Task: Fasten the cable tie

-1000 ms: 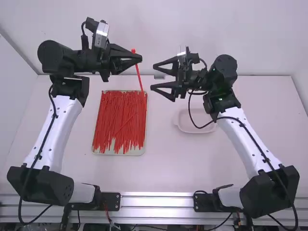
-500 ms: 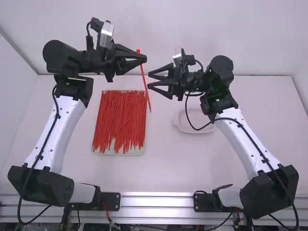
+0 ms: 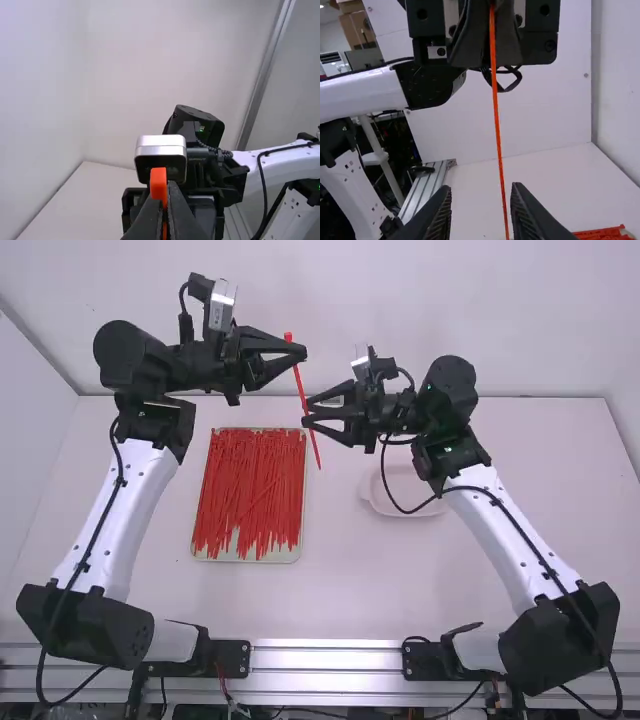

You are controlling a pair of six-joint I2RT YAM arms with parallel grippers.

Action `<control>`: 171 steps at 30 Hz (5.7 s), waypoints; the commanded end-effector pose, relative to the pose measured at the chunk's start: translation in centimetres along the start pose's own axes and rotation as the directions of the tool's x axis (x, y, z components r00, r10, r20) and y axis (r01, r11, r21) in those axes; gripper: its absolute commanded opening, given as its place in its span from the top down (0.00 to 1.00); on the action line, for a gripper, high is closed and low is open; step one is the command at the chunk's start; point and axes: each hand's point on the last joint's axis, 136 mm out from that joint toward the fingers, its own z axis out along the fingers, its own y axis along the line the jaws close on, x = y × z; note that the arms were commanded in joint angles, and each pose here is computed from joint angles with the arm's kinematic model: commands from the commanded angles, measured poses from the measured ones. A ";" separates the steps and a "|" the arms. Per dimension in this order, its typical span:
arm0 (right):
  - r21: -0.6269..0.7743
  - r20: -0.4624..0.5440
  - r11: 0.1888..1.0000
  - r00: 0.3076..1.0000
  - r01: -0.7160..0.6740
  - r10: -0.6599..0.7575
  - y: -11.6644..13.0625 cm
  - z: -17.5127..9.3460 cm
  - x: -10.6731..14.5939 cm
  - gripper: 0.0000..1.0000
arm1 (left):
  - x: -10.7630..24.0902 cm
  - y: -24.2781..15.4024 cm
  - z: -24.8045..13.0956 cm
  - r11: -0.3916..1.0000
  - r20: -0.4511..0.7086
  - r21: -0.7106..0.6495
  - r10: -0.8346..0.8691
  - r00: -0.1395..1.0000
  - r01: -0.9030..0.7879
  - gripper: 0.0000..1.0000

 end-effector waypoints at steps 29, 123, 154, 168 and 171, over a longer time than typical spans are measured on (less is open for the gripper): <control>0.106 0.062 0.990 0.993 0.095 -0.102 -1.5 -0.4 -2.5 1.00 | -2.4 0.3 0.3 0.996 0.088 -0.066 0.064 0.994 -0.059 0.60; 0.115 0.023 0.988 0.994 0.104 -0.107 -2.0 -0.5 -1.2 0.01 | -1.2 1.1 -0.5 0.997 0.024 -0.073 0.041 0.999 -0.039 0.98; -0.184 0.032 0.795 0.812 0.578 -0.583 1.3 -3.0 5.6 0.01 | 5.4 7.5 -2.6 0.948 -0.053 -0.259 -0.205 0.977 0.185 0.98; -0.131 0.122 0.310 0.326 0.942 -0.937 0.9 -3.4 8.0 0.01 | 7.7 13.1 -3.6 0.708 0.093 -0.189 -0.677 0.730 0.680 0.98; -0.128 0.132 0.278 0.294 0.952 -0.947 1.0 -3.4 8.0 0.01 | 7.6 12.6 -3.4 0.645 0.089 -0.163 -0.744 0.662 0.747 0.98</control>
